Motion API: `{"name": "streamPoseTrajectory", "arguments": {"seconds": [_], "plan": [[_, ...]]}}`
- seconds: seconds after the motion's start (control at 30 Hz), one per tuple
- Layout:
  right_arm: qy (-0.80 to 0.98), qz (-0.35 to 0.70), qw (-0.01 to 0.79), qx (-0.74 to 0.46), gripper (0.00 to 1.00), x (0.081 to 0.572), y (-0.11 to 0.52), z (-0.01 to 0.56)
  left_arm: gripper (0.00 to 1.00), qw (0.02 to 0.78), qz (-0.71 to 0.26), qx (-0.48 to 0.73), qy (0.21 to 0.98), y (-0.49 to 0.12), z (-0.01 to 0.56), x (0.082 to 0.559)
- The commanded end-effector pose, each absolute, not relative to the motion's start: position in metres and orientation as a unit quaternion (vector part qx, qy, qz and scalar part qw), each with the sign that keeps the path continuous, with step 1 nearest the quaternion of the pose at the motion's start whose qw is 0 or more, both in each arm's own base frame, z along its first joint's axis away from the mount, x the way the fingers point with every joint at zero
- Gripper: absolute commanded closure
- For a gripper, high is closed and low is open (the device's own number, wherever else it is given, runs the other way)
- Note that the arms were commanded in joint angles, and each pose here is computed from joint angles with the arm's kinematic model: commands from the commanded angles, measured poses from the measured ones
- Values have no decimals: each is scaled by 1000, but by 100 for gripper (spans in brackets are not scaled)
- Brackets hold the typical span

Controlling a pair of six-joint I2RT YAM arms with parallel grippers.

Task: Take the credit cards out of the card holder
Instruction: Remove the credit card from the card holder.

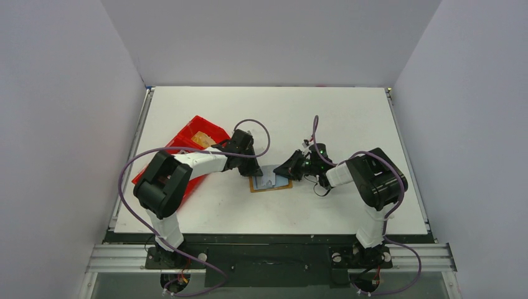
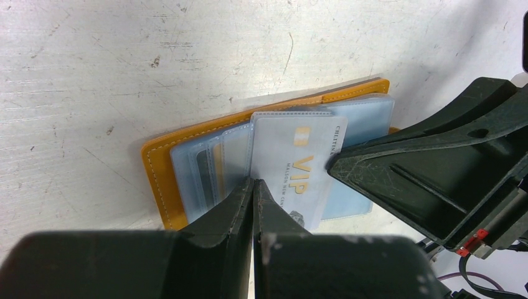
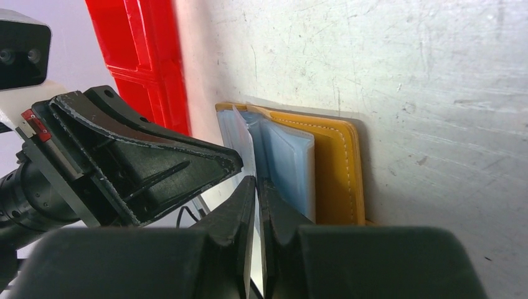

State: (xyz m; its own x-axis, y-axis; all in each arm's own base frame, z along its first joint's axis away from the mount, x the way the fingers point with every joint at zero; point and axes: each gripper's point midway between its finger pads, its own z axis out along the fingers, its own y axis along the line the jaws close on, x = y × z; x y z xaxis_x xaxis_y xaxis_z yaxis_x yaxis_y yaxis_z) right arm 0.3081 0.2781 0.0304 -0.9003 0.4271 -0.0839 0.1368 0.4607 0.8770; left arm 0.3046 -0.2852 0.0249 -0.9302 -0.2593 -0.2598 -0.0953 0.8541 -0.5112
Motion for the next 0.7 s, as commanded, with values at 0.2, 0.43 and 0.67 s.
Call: {"name": "streamPoseTrajectory", "arguments": {"seconds": [0.2,0.43,0.67], "plan": [[823,514,179,158,100,318,279,43,100,129,-184,-98,970,-261,-13,286],[831,500,187,156,100,319,270,40,100,125,-176,-106,971,-254,-17,284],[844,477,191,156,100,319,258,34,100,126,-174,-109,971,-250,-18,284]]}}
